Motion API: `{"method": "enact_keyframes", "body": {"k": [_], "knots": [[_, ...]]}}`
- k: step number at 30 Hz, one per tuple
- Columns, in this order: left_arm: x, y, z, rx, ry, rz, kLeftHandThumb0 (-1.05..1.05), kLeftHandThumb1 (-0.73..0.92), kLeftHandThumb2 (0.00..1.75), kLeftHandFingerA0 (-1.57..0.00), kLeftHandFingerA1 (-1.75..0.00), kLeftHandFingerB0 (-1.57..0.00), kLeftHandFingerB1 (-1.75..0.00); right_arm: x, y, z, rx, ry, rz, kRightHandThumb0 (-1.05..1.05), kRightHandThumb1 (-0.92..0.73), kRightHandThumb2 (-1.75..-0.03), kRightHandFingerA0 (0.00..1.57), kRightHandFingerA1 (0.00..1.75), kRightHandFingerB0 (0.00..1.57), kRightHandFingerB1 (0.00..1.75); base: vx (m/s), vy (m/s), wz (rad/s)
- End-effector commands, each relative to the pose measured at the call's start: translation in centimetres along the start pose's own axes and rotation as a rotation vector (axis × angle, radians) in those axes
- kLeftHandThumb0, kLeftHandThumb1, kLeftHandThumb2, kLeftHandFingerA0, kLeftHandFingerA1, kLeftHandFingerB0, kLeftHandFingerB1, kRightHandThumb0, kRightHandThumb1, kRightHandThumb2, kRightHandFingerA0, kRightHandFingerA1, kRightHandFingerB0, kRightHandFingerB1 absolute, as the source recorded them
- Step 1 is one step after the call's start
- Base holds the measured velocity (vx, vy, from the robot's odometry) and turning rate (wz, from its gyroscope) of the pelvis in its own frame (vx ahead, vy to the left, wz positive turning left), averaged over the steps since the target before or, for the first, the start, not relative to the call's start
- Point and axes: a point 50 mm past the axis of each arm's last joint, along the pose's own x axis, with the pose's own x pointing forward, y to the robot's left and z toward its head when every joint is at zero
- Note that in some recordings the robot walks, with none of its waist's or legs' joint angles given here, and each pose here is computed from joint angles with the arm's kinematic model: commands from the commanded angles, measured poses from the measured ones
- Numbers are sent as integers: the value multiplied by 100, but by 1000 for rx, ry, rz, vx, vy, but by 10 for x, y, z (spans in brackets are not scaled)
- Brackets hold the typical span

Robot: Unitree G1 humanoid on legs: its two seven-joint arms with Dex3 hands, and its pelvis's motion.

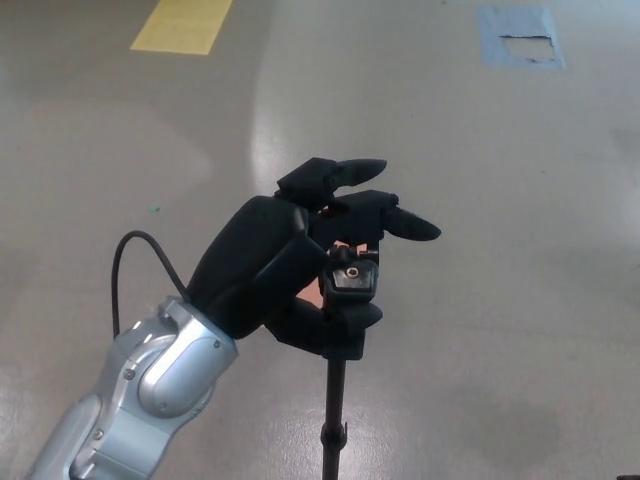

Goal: The robot uses its left hand to grab the top of a phone stand kept on the floor and rotates it anti-clockwise

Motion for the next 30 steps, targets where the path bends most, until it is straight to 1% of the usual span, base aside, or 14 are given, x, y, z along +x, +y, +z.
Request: {"method": "enact_keyframes", "body": {"k": [1, 5, 6, 17, 18, 24, 25, 28, 29, 30], "knots": [[-1, 4, -1, 9, -9, 28, -10, 34, 82, -16, -49, -54, -61, -2, -9, -1, -17, 11, -12, -45, -75, -63, 64, 47, 27, 30, 0, 0, 0], [-1, 4, -2, 3, 1, 20, -10, 34, 82, -16, -49, -53, -61, -2, -9, 0, -18, 15, -11, -46, -74, -64, 64, 47, 27, 30, 0, 0, 0], [-2, 4, -3, 6, 6, 17, -14, 49, 54, -30, -32, -65, -40, -2, -9, 0, -16, 15, -12, -45, -75, -62, 64, 46, 27, 30, 0, 0, 0], [-7, -1, -9, -17, 40, -1, -15, 48, 54, -32, -33, -66, -41, -1, -11, 3, -22, 9, -10, -45, -75, -63, 65, 47, 28, 30, 0, 0, 0], [-7, -2, -10, -17, 41, -3, -19, 46, 56, -31, -35, -64, -42, -2, -11, 3, -21, 7, -9, -46, -74, -64, 64, 47, 27, 30, 0, 0, 0], [-9, -5, -13, -13, 43, -7, -17, 47, 56, -33, -35, -64, -43, -2, -11, 4, -17, 3, -10, -45, -75, -64, 65, 47, 27, 30, 0, 0, 0], [-11, -6, -14, -7, 47, -10, -19, 48, 56, -36, -35, -66, -43, -1, -11, 4, -19, 8, -9, -45, -75, -62, 64, 46, 28, 30, 0, 0, 0], [-12, -7, -15, -5, 51, -14, -20, 51, 58, -38, -36, -68, -44, -1, -11, 4, -22, 10, -8, -44, -77, -63, 64, 46, 30, 31, 0, 0, 0], [-12, -8, -15, -5, 53, -15, -14, 55, 56, -42, -36, -72, -43, -1, -11, 5, -27, 11, -10, -45, -74, -63, 65, 46, 29, 31, 0, 0, 0], [-12, -8, -15, -4, 53, -15, -14, 55, 56, -42, -36, -72, -43, -1, -11, 5, -29, 12, -11, -45, -74, -63, 65, 46, 29, 31, 0, 0, 0]]}}
